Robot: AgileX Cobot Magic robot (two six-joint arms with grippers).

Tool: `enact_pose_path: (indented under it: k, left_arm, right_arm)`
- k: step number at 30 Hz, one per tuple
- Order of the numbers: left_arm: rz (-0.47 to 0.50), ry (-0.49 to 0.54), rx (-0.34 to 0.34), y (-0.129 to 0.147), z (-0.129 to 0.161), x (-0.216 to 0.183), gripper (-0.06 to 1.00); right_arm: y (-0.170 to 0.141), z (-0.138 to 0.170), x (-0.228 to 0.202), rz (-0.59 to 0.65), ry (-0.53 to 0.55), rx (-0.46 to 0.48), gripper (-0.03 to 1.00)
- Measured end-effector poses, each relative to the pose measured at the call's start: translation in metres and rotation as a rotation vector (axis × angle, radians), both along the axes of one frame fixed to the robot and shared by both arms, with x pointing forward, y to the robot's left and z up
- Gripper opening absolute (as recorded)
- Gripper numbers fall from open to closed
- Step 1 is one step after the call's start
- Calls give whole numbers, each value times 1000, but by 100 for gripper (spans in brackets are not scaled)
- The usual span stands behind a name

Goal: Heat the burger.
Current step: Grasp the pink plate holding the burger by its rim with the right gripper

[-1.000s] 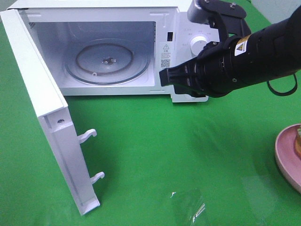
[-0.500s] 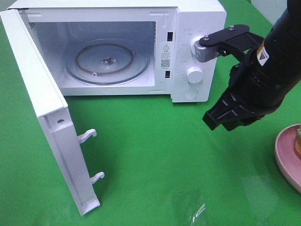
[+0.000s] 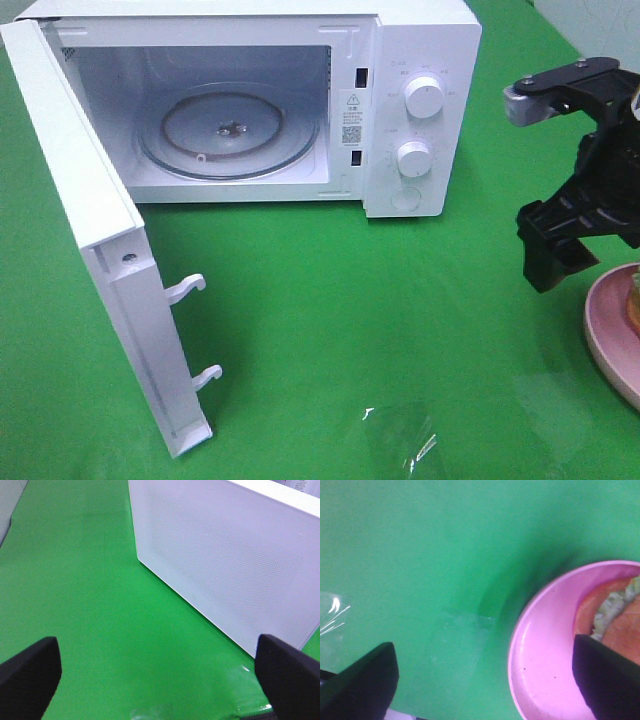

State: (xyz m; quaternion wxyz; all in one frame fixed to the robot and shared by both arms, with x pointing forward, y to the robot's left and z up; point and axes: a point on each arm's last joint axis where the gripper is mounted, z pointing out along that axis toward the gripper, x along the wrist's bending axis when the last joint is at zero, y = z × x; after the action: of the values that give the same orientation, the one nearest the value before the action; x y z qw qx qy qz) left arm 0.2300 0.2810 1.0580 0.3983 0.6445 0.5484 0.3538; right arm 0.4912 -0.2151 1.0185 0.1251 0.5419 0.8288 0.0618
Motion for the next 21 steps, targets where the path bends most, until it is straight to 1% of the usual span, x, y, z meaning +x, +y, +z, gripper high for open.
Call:
enact_pose_path:
  k: [1,4,6,16,20,21]
  left_arm:
    - [0,0,0,0,0,0,97]
    - [0,0,0,0,0,0,97]
    - [0,0,0,0,0,0,97]
    - [0,0,0,0,0,0,97]
    - [0,0,0,0,0,0,97]
    - [0,0,0,0,0,0,97]
  right_arm:
    - [-8,0,2,-36,11,2,89]
    - [-15,0,3,-67,16,2,89]
    - [-28,0,6,-116,18,2,86]
    - [-41,-1,7,-183,41,15,79]
    - [-44,-18,0,-188,57,19,77]
    - [-44,-18,0,-188,57,19,77]
